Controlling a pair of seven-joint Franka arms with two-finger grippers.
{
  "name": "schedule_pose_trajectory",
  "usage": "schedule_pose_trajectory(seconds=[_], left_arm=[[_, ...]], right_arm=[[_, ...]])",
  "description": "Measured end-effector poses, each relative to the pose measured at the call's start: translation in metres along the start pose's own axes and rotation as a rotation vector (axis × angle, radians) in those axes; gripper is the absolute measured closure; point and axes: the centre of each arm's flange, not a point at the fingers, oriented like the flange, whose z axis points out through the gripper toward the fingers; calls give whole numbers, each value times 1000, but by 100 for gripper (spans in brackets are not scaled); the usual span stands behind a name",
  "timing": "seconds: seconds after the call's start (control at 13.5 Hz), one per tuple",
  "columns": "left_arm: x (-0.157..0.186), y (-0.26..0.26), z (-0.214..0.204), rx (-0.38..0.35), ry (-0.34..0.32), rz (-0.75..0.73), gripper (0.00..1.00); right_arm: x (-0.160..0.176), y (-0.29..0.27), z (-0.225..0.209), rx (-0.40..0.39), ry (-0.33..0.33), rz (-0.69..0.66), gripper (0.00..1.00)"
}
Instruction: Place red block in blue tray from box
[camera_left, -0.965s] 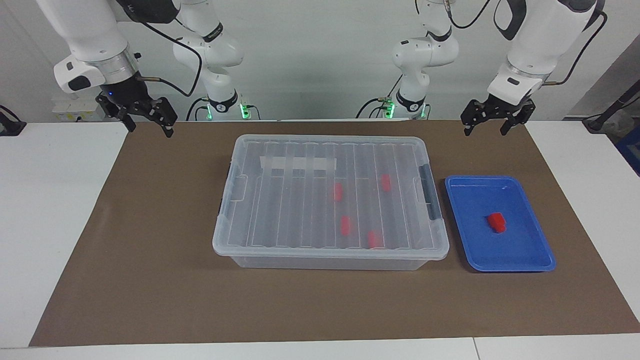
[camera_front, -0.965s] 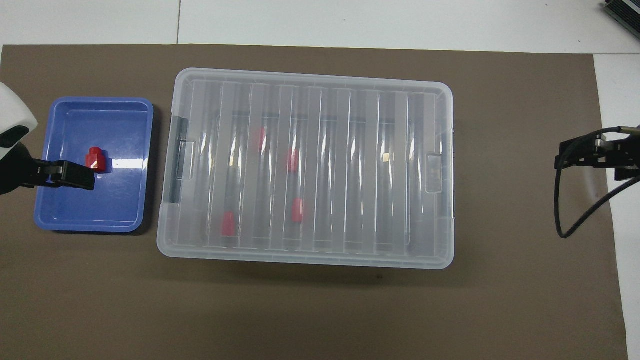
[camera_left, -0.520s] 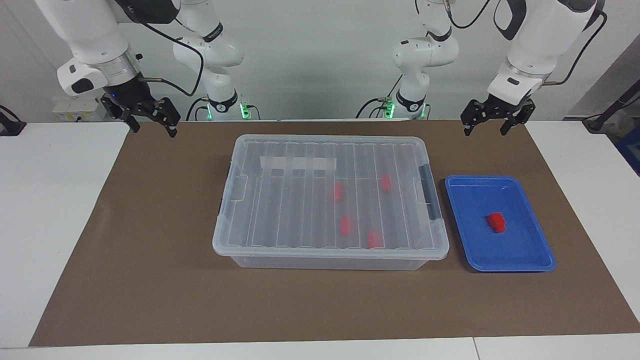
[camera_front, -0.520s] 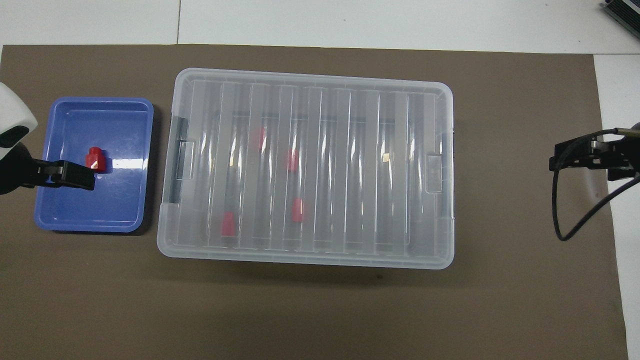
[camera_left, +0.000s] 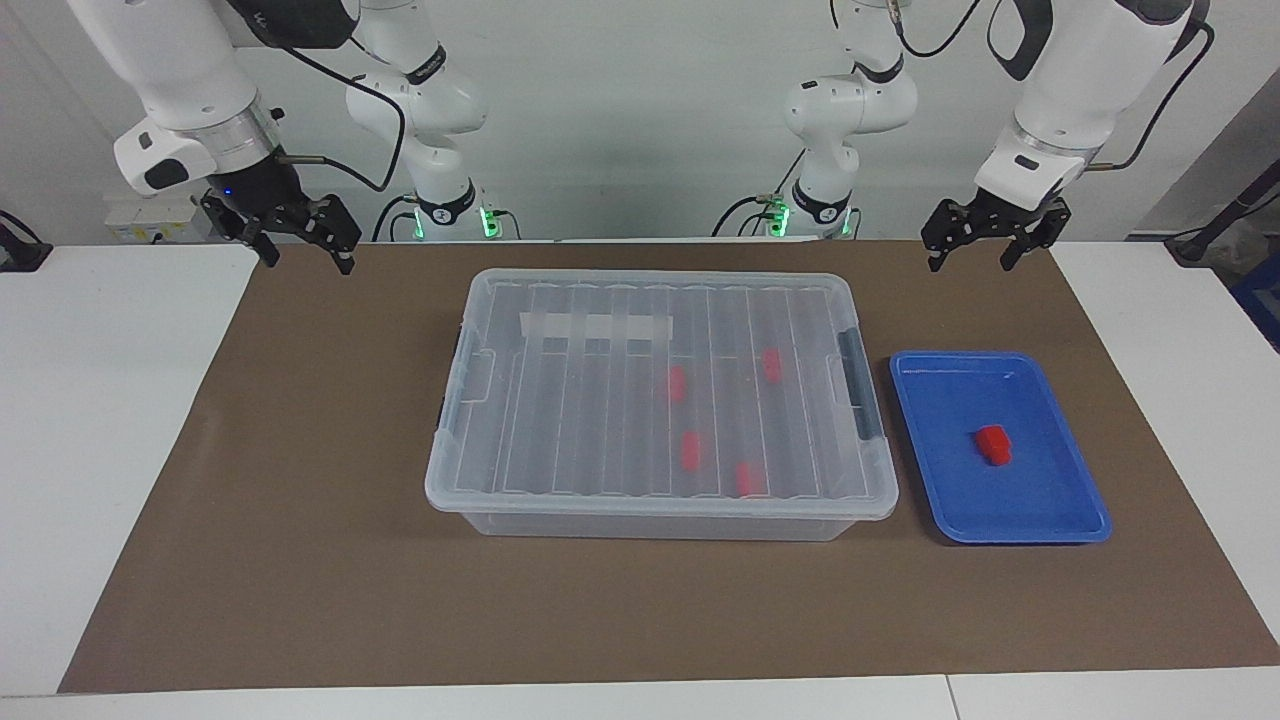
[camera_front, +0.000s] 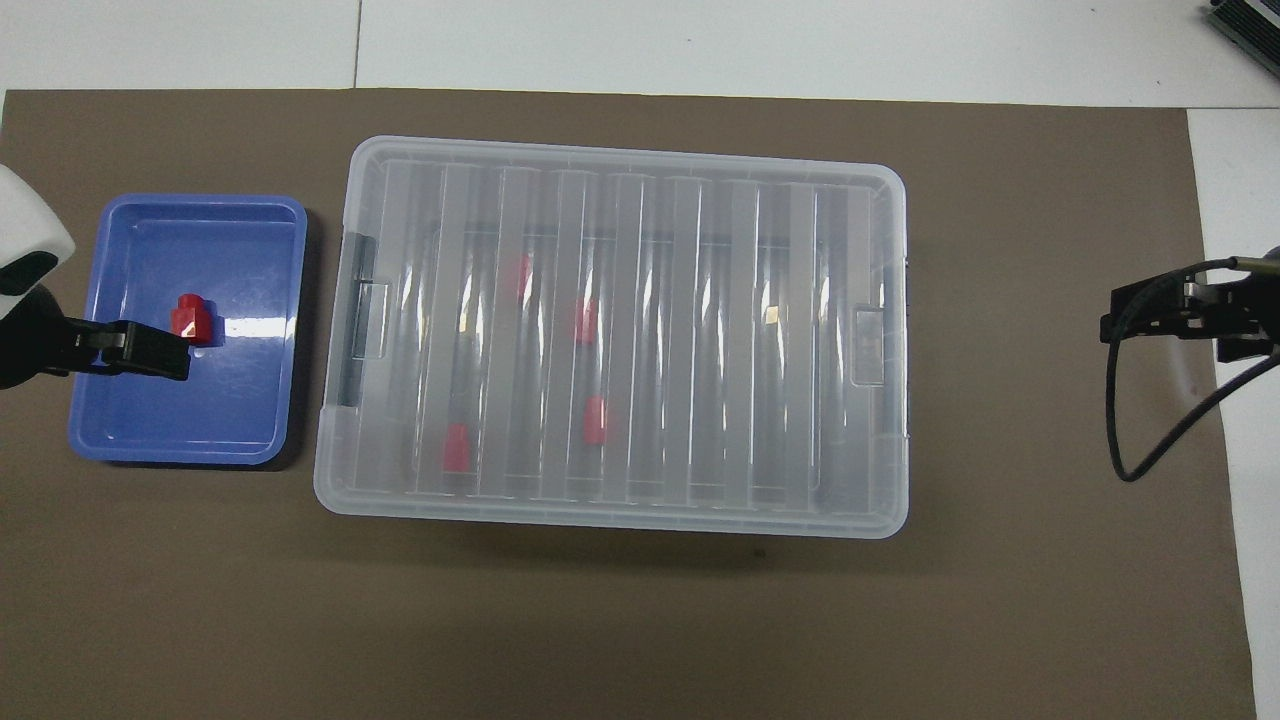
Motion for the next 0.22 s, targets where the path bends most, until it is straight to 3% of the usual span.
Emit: schedule_pose_trajectory(seconds=[0.22], left_arm=[[0,0,0,0,0,0,0]], right_arm=[[0,1,1,-1,-2,1,0]])
